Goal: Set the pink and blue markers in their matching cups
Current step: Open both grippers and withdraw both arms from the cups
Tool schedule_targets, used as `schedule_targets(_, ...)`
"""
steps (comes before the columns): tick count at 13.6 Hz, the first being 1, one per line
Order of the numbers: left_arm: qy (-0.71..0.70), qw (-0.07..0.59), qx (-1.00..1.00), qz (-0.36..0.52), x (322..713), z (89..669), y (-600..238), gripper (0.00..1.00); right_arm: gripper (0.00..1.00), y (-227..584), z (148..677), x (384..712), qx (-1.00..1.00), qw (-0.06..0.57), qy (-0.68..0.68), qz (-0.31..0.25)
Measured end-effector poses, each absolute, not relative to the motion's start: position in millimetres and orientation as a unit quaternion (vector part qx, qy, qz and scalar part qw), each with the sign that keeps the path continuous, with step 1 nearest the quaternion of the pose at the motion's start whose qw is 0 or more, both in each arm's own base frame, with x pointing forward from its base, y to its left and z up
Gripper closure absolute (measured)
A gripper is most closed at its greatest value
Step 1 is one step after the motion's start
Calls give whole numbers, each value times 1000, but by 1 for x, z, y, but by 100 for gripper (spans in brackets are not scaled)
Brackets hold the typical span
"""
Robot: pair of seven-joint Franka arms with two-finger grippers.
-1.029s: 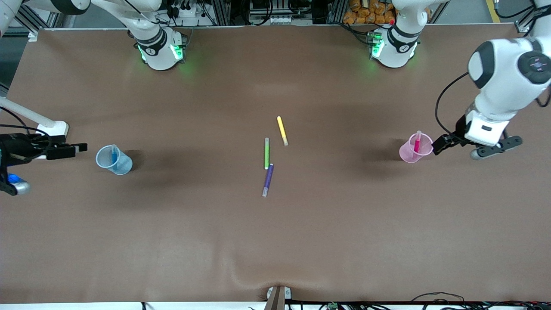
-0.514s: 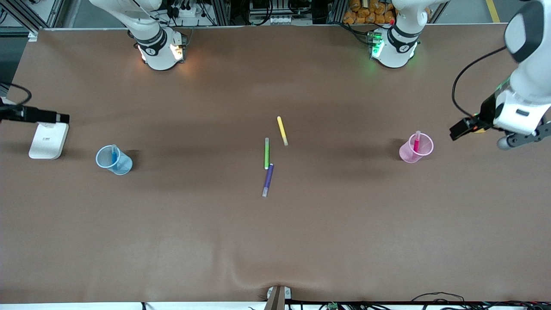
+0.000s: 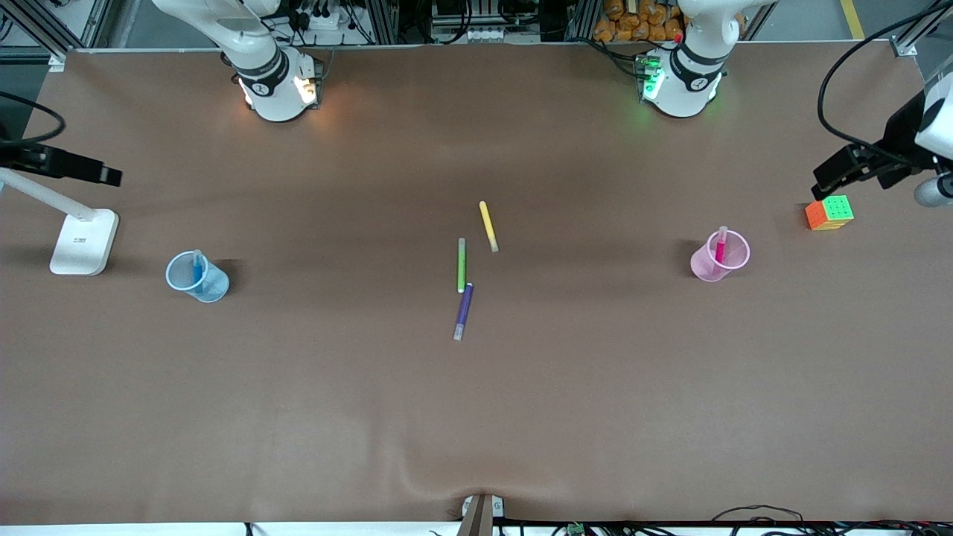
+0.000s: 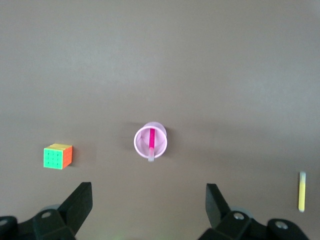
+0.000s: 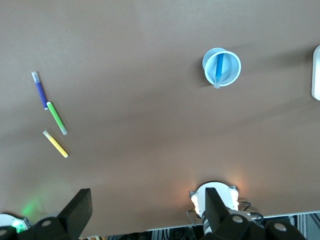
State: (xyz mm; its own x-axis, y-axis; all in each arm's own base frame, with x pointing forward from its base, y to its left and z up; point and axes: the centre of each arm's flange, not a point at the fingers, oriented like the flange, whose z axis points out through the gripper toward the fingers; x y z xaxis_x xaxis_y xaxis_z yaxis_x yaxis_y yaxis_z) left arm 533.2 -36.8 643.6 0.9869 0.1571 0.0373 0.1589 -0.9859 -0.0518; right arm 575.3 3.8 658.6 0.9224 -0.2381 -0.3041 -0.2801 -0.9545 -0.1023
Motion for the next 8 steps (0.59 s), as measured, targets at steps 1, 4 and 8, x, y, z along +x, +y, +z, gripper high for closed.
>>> schedule_targets(1, -77, 28, -997, -13, 531, 649, -38, 0, 0, 3, 654, 573, -978, 75, 140, 134)
schedule_targets(4, -60, 28, -998, -15, 526, 663, -38, 0, 0, -6, 650, 539, -979, 86, 157, 96)
schedule_targets(8, -37, 26, -999, -16, 526, 665, -36, 0, 0, -13, 652, 507, -984, 81, 138, 77)
